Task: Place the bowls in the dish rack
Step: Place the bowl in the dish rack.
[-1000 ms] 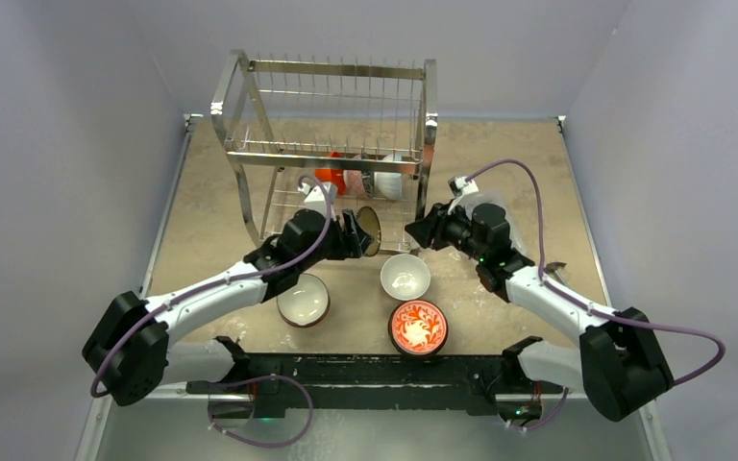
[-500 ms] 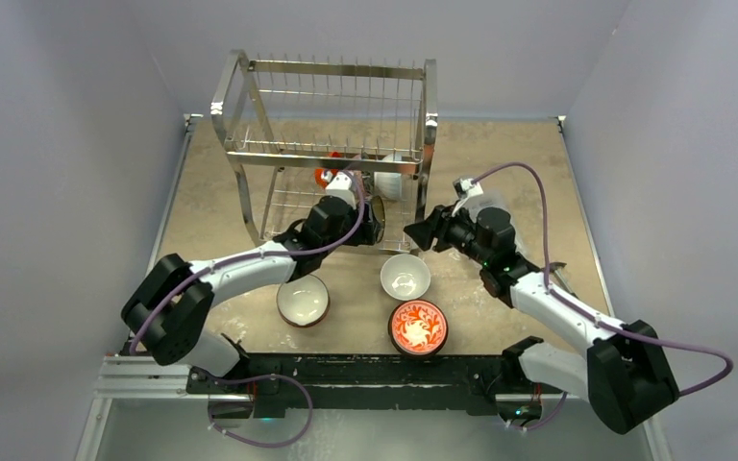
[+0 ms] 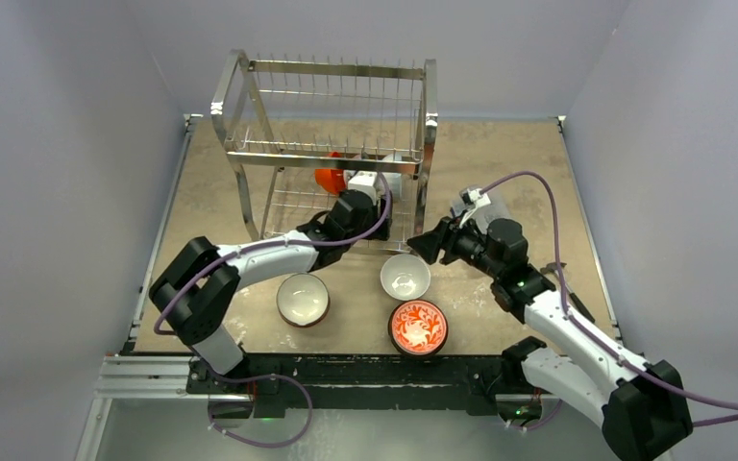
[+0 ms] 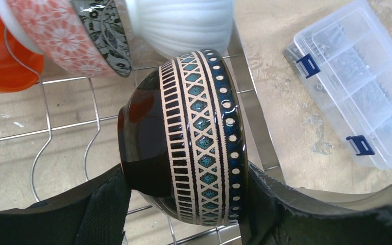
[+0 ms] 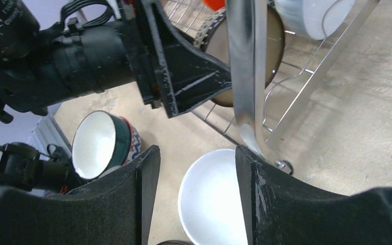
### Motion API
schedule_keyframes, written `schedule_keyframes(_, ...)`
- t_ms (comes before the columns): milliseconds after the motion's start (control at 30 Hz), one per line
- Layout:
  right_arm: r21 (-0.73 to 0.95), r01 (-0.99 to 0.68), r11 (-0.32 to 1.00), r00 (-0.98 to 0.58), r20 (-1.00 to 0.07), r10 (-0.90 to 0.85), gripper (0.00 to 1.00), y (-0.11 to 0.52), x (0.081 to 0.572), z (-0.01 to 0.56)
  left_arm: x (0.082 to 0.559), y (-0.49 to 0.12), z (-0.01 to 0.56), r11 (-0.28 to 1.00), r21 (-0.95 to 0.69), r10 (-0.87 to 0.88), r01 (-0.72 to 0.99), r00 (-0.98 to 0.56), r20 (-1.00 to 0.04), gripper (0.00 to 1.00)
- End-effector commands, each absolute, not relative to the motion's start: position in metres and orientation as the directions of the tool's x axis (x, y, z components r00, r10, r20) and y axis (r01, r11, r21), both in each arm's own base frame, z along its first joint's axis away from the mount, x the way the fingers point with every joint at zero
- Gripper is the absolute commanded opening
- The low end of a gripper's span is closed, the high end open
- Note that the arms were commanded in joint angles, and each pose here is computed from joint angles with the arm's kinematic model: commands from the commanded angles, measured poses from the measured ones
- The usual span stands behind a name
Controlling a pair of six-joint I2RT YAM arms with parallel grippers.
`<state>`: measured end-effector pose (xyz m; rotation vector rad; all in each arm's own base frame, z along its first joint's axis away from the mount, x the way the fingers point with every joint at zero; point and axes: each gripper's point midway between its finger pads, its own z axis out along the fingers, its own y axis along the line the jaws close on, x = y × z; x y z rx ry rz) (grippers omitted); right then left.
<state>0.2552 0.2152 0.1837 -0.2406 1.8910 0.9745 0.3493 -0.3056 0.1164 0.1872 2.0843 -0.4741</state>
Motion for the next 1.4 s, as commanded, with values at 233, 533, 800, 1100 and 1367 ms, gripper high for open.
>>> schedule_keyframes(233,0.542,-0.512,0.666,-0.581,-0.79,0.196,0.6,0.208,0.231,0.175,0.345,-0.34,0.141,0.924,-0.136,0.033,0.358,-0.429,-0.903,0.0)
schedule_keyframes(533,0.551,-0.494,0.673,-0.598,-0.777,0.197,0.61,0.206,0.23,0.168,0.331,-0.352,0.129,0.917,-0.113,0.082,0.383,-0.458,-0.885,0.0)
schedule_keyframes(800,0.553,-0.483,0.678,-0.608,-0.77,0.194,0.61,0.206,0.23,0.164,0.322,-0.368,0.122,0.897,-0.149,0.085,0.416,-0.493,-0.866,0.0)
schedule_keyframes(1100,0.57,-0.452,0.686,-0.643,-0.741,0.192,0.61,0.206,0.229,0.148,0.309,-0.383,0.14,0.849,-0.265,0.01,0.456,-0.516,-0.856,0.23)
schedule_keyframes(1367,0.582,-0.401,0.708,-0.681,-0.706,0.195,0.64,0.202,0.227,0.13,0.299,-0.368,0.176,0.827,-0.35,-0.106,0.44,-0.489,-0.866,0.9)
